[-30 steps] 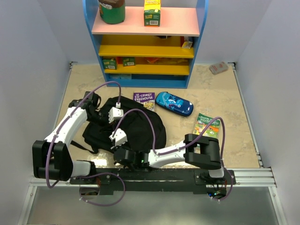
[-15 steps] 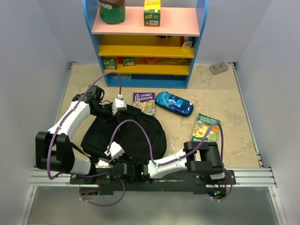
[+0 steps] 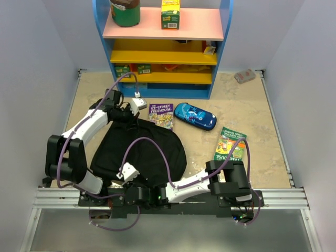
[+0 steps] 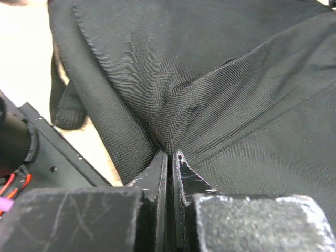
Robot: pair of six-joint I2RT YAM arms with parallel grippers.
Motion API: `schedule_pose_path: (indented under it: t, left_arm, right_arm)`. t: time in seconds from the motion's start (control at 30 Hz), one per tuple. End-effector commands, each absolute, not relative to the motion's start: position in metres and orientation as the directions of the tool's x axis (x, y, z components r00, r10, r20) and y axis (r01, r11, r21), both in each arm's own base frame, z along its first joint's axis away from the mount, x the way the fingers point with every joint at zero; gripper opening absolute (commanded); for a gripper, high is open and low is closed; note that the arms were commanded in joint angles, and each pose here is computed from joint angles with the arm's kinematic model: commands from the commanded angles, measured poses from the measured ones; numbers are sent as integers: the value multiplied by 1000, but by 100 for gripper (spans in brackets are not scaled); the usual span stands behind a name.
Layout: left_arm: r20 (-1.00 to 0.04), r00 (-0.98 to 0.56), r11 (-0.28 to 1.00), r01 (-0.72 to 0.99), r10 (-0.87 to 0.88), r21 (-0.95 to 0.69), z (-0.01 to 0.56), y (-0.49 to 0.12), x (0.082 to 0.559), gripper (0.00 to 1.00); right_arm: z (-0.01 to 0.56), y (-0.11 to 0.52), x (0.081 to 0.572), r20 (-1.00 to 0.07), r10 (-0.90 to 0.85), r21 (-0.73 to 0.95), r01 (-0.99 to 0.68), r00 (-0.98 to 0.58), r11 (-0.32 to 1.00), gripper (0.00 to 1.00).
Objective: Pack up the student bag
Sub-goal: Zip the student bag at the center of the board, then move the student bag to the center of the board.
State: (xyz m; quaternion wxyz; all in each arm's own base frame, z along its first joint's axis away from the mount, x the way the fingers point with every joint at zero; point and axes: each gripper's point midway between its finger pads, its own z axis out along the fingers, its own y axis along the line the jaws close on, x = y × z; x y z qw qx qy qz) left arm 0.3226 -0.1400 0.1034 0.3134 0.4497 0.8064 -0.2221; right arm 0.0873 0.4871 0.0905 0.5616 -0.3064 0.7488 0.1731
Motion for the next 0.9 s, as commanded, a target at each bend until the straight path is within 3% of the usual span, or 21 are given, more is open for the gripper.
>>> schedule_pose_path:
  t: [0.0, 0.1, 0.13, 0.23, 0.27, 0.3, 0.4, 0.53, 0.6, 0.73, 0.87]
  left_arm:
    - [-794, -334, 681, 720, 508, 133, 150, -128, 409, 10]
    - [-765, -374, 677, 729, 524, 108, 144, -124, 396, 34]
    - [-767, -366, 664, 741, 527, 102, 149, -125, 388, 36]
    - [-767, -374, 644, 762, 521, 66, 158, -119, 362, 42]
    - [-766, -383, 651, 756, 516, 61, 159, -113, 357, 46]
    - [-756, -391, 648, 760, 525, 56, 159, -109, 348, 60]
    - [-738, -387, 650, 755, 553, 91, 167, -91, 330, 68]
    - [-721, -371, 594, 802, 585, 69, 168, -84, 299, 69]
    - [-721, -302, 430, 903, 623, -6, 163, -100, 263, 63]
    - [-767, -148, 174, 983, 624, -49, 167, -123, 213, 54]
    - [-783, 5, -68, 997, 622, -47, 165, -152, 169, 52]
  right_arm:
    - [100, 505, 60, -951, -241, -37, -705, -192, 708, 0]
    - [117, 497, 68, -957, -214, -23, -682, -196, 731, 11]
    - [137, 495, 78, -962, -161, 27, -666, -219, 745, 25]
    - [160, 476, 108, -961, -97, 92, -628, -259, 773, 46]
    - [181, 462, 118, -963, -50, 126, -610, -264, 782, 51]
    - [189, 453, 129, -960, -20, 154, -587, -279, 795, 55]
    - [215, 409, 180, -952, 62, 207, -482, -300, 851, 67]
    - [224, 357, 224, -945, 84, 196, -345, -316, 918, 71]
    - [217, 341, 220, -933, 66, 184, -311, -354, 932, 71]
    - [191, 334, 175, -896, 59, 220, -325, -440, 920, 69]
    - [177, 341, 120, -855, 38, 259, -362, -516, 896, 70]
